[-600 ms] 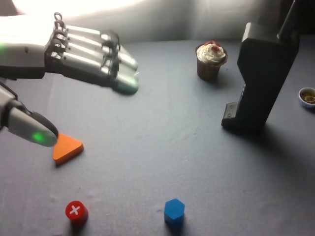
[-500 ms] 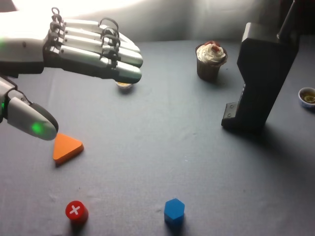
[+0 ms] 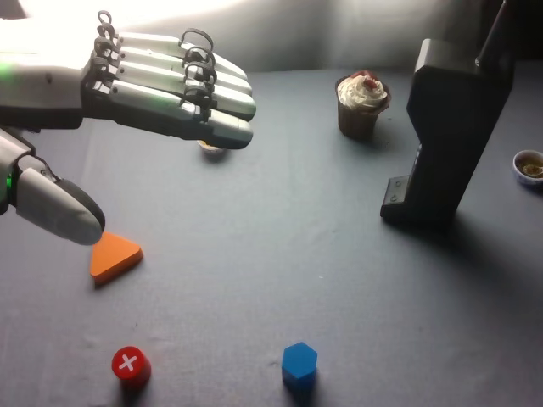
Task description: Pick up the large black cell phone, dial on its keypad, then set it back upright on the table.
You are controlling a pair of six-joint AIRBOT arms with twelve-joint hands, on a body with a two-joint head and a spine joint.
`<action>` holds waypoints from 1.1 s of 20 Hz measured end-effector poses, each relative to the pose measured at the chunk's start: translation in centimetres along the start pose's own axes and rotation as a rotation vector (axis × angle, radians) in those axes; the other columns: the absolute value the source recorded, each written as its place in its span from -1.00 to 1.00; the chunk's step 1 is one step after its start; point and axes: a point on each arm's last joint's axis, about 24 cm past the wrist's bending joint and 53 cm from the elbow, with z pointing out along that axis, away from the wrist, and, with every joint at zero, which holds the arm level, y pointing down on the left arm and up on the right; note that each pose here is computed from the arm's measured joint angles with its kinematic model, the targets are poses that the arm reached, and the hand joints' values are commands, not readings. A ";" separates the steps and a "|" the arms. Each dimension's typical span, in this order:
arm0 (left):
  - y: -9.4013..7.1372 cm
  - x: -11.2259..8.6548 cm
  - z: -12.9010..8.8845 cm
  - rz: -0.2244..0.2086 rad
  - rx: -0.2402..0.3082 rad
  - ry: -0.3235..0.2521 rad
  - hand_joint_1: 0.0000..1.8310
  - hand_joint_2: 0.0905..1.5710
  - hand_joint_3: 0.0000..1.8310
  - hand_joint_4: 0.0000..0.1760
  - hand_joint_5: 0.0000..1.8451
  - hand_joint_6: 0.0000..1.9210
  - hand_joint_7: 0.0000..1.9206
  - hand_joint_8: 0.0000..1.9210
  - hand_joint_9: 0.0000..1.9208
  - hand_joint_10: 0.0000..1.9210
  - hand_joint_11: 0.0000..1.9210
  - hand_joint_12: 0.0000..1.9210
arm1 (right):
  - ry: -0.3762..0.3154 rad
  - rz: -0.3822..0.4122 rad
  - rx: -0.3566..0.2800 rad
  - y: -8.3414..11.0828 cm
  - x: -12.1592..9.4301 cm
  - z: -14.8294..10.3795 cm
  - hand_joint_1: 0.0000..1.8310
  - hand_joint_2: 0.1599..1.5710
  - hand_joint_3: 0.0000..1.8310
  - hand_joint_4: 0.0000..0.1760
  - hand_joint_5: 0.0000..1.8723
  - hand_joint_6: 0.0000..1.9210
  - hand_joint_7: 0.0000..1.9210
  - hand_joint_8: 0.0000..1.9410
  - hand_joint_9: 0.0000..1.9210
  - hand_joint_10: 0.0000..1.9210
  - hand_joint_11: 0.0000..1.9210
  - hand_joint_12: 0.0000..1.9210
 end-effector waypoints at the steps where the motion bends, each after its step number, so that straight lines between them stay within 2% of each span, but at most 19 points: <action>1: 0.1 0.1 0.0 0.005 -0.004 0.005 -1.00 0.43 -1.00 -1.00 -0.81 -1.00 -0.87 -1.00 -0.91 -1.00 -1.00 -0.68 | 0.008 0.015 -0.005 -0.4 0.2 0.2 0.02 0.19 -1.00 -1.00 -0.93 -0.99 -0.93 -0.99 -0.91 -0.99 -1.00 -0.58; 5: 0.3 0.2 0.4 0.016 -0.012 0.002 -1.00 0.43 -1.00 -1.00 -0.84 -1.00 -0.89 -1.00 -0.94 -1.00 -1.00 -0.77 | 0.010 0.076 -0.015 -1.8 0.6 1.3 0.15 0.21 -1.00 -1.00 -0.91 -0.99 -0.90 -0.99 -0.88 -0.99 -1.00 -0.56; 8: 0.6 0.4 0.5 0.035 -0.026 0.009 -1.00 0.43 -1.00 -1.00 -0.82 -1.00 -0.89 -1.00 -0.92 -1.00 -1.00 -0.68 | 0.008 0.143 0.000 -3.1 1.6 2.7 0.20 0.20 -1.00 -1.00 -0.84 -0.99 -0.83 -0.99 -0.83 -0.99 -1.00 -0.35; 10: 1.4 0.9 0.4 0.055 -0.061 0.029 -1.00 0.43 -1.00 -1.00 -0.82 -1.00 -0.88 -1.00 -0.91 -1.00 -1.00 -0.65 | 0.009 0.201 0.017 -4.3 2.6 3.9 0.20 0.20 -1.00 -1.00 -0.79 -0.99 -0.79 -0.99 -0.78 -0.99 -1.00 -0.24; 12: 1.4 1.3 0.6 0.067 -0.062 0.039 -0.99 0.44 -1.00 -1.00 -0.80 -0.99 -0.87 -1.00 -0.90 -0.99 -1.00 -0.63 | 0.019 0.208 0.044 -5.5 3.1 4.4 0.17 0.18 -1.00 -1.00 -0.81 -1.00 -0.82 -1.00 -0.83 -1.00 -1.00 -0.31; 13: 1.4 1.3 0.7 0.084 -0.065 0.038 -0.96 0.42 -1.00 -1.00 -0.77 -0.99 -0.83 -0.99 -0.87 -0.99 -1.00 -0.55 | 0.027 0.209 0.062 -6.1 3.4 4.7 0.15 0.18 -1.00 -1.00 -0.84 -1.00 -0.83 -1.00 -0.84 -1.00 -1.00 -0.33; 14: 1.5 1.2 0.6 0.097 -0.068 0.037 -0.96 0.42 -1.00 -1.00 -0.78 -1.00 -0.84 -1.00 -0.87 -1.00 -1.00 -0.56 | 0.029 0.217 0.074 -6.5 3.6 5.1 0.16 0.16 -1.00 -1.00 -0.82 -1.00 -0.81 -0.99 -0.82 -0.99 -1.00 -0.29; 16: 1.8 1.0 0.6 0.113 -0.080 0.030 -0.95 0.42 -1.00 -1.00 -0.77 -1.00 -0.84 -1.00 -0.87 -1.00 -1.00 -0.55 | 0.064 0.220 0.065 -6.3 4.7 7.0 0.11 0.16 -1.00 -1.00 -0.84 -1.00 -0.82 -1.00 -0.84 -1.00 -1.00 -0.31; 20: 1.8 1.0 0.5 0.116 -0.085 0.027 -0.93 0.42 -1.00 -1.00 -0.77 -1.00 -0.84 -1.00 -0.88 -1.00 -1.00 -0.57 | 0.117 0.200 0.018 -4.4 5.9 9.5 0.12 0.15 -1.00 -1.00 -0.84 -1.00 -0.81 -1.00 -0.83 -1.00 -1.00 -0.33; 21: 1.8 0.9 0.5 0.115 -0.084 0.027 -0.95 0.43 -1.00 -1.00 -0.81 -1.00 -0.87 -1.00 -0.91 -1.00 -1.00 -0.71 | 0.132 0.191 0.020 -4.5 6.3 10.0 0.09 0.15 -1.00 -1.00 -0.84 -1.00 -0.83 -1.00 -0.83 -1.00 -1.00 -0.45; 22: 1.8 0.9 0.5 0.115 -0.082 0.025 -0.95 0.43 -1.00 -1.00 -0.81 -1.00 -0.87 -1.00 -0.91 -1.00 -1.00 -0.71 | 0.139 0.187 0.025 -4.7 6.5 10.2 0.09 0.15 -1.00 -1.00 -0.84 -1.00 -0.83 -1.00 -0.83 -1.00 -1.00 -0.45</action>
